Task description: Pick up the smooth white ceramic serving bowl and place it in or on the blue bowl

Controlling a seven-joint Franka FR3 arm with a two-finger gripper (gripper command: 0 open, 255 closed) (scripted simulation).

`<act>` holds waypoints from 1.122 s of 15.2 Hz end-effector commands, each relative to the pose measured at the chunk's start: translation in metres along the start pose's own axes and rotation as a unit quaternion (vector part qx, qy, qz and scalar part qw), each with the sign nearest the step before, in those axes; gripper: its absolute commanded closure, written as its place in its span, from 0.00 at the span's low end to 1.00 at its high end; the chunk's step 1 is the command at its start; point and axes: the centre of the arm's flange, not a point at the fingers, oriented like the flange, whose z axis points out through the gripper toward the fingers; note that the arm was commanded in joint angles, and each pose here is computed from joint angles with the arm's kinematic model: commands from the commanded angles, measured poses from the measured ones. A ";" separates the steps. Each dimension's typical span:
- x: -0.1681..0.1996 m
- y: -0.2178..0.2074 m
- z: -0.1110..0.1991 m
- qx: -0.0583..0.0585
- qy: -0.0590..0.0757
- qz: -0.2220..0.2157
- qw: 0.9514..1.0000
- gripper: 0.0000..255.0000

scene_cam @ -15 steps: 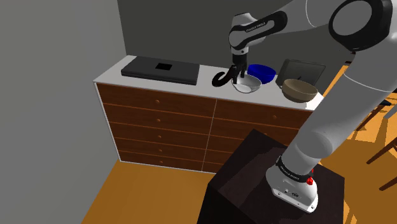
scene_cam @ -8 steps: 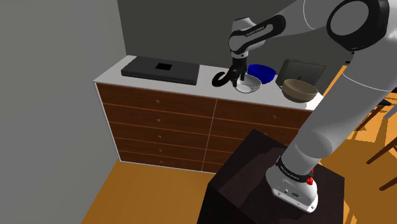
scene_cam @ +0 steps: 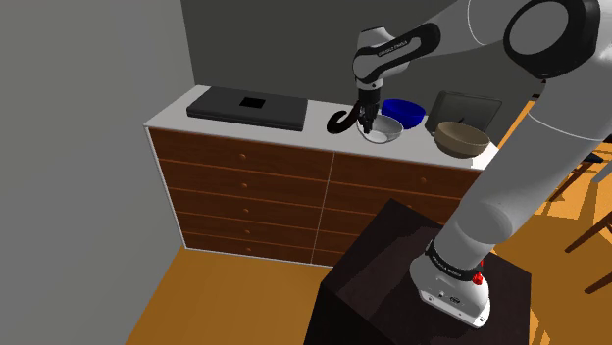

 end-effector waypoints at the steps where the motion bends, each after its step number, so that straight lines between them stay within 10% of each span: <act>1: 0.000 0.000 0.000 0.000 0.000 0.000 1.000 1.00; 17: -0.011 0.007 -0.057 0.000 0.000 0.000 1.000 1.00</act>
